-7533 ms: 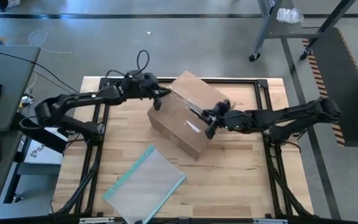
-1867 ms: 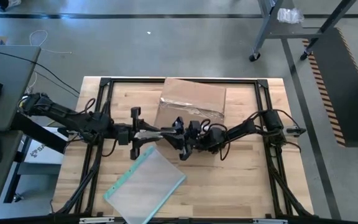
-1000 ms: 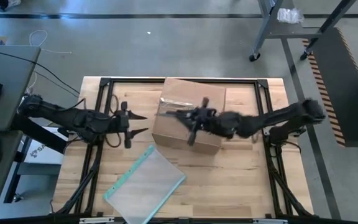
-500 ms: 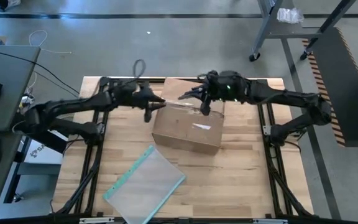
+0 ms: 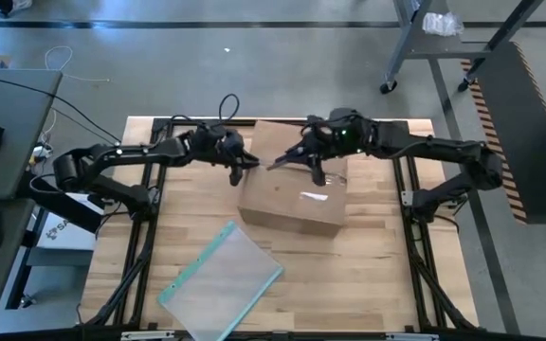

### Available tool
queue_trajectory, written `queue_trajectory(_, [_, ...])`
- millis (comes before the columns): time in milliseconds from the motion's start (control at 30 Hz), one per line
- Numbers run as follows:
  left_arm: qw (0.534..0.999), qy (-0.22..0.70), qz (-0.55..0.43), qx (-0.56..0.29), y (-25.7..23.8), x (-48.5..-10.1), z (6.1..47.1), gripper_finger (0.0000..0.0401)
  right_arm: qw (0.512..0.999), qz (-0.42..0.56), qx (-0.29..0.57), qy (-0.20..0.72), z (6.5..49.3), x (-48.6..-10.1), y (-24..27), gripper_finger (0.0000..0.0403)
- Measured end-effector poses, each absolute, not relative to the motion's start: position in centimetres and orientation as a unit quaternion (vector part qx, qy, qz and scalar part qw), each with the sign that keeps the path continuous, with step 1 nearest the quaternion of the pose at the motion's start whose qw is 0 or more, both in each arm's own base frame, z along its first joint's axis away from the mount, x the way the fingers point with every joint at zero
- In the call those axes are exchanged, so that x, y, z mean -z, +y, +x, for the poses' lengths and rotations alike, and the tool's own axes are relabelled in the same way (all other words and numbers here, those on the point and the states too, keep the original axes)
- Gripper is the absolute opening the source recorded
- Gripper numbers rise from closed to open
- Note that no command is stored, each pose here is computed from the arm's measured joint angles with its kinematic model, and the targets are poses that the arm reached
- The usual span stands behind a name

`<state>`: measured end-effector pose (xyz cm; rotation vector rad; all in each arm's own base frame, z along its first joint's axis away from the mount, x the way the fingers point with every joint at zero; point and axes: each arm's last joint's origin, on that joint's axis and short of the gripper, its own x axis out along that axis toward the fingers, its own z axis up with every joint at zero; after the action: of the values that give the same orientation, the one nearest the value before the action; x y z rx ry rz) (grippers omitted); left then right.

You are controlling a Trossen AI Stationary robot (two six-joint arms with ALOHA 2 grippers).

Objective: Unpack boxes
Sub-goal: Open the cardboard box using the black cutter

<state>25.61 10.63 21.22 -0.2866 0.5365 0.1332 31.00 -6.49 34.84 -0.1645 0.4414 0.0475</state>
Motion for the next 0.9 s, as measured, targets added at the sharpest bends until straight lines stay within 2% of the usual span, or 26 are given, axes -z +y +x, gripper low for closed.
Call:
queue_trajectory(167, [0.955, 0.252, -0.136, -0.075, 7.5, -21.2, 26.8, 0.0041, 0.967, -0.092, -0.025, 0.238, 31.0, -34.7, -3.9, 0.0073])
queue_trajectory(267, [0.962, 0.233, -0.121, -0.076, 6.0, -21.9, 26.9, 0.0041, 0.971, -0.098, -0.035, 0.217, 31.3, -35.1, -2.5, 0.0073])
queue_trajectory(500, [0.989, 0.136, -0.042, -0.038, 4.6, -26.4, 25.0, 0.0045, 0.966, -0.130, -0.040, 0.218, 31.8, -34.8, -2.0, 0.0073])
queue_trajectory(700, [0.992, 0.114, 0.051, -0.026, 4.4, -27.5, 24.3, 0.0093, 0.966, -0.149, -0.034, 0.207, 31.8, -35.0, -3.0, 0.0073])
queue_trajectory(900, [0.979, 0.191, 0.071, -0.003, 4.7, -24.3, 26.0, 0.0146, 0.968, -0.138, -0.057, 0.202, 31.9, -34.9, -3.5, 0.0073])
